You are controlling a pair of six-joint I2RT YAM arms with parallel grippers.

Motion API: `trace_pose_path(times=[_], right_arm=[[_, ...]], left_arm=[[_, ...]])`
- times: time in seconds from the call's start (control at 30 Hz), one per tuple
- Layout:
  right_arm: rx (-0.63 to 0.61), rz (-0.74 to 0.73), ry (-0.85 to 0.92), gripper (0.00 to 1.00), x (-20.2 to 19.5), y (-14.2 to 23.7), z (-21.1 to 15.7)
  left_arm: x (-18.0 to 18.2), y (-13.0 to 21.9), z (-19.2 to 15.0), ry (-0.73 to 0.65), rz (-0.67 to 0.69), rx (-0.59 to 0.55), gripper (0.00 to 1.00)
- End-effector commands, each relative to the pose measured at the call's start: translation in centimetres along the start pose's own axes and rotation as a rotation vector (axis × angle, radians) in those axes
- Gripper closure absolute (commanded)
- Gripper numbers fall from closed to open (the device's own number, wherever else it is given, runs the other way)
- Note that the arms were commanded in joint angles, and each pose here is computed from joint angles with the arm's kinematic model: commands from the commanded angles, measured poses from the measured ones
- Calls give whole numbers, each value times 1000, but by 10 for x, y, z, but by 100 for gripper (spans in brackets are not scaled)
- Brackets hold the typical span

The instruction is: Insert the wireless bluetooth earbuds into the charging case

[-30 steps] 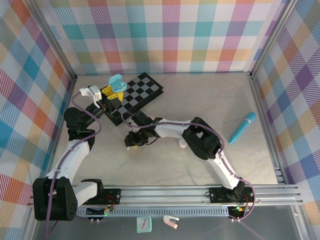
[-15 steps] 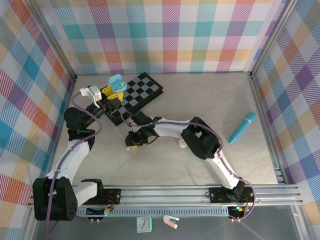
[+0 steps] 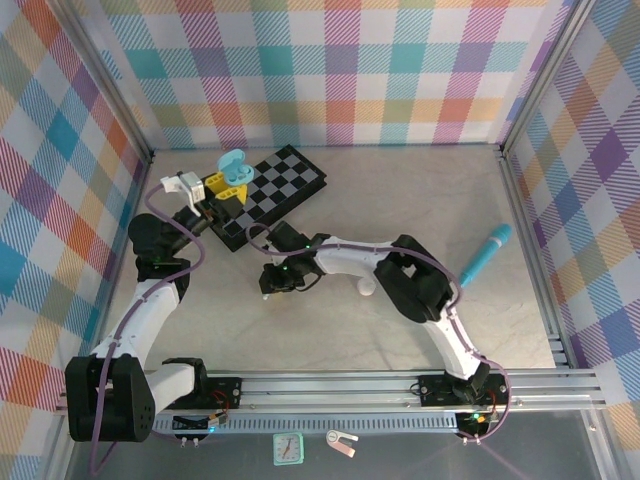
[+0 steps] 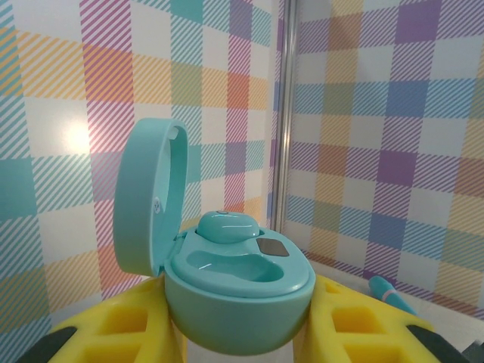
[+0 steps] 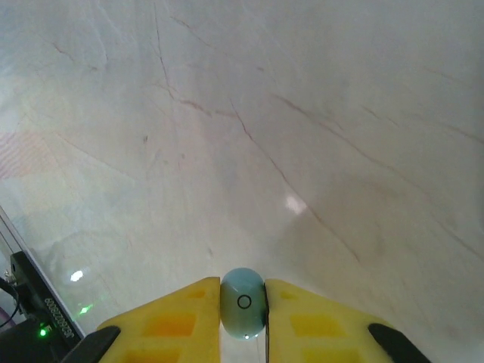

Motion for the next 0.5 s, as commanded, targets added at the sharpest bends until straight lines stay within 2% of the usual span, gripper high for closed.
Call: trace_pose_path(times=[0.0, 0.47], right_arm=[[-81, -54, -2, 81, -2, 40, 3], [-319, -239, -109, 81, -51, 183, -26]], left_arm=[[-11, -2, 11, -83, -28, -14, 77], [-33, -18, -26, -103, -85, 89, 77]])
Point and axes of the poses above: each hand's point on the last joint's axis, 136 mm out from that joint toward the fingers, its own y axis back along the fingers, its own x axis along the line the jaws close on, z = x × y, the point moved 8 cm from there along y, back along the fingers, and after that the axes turned 14 degrees about y, right-handed, at the moved point
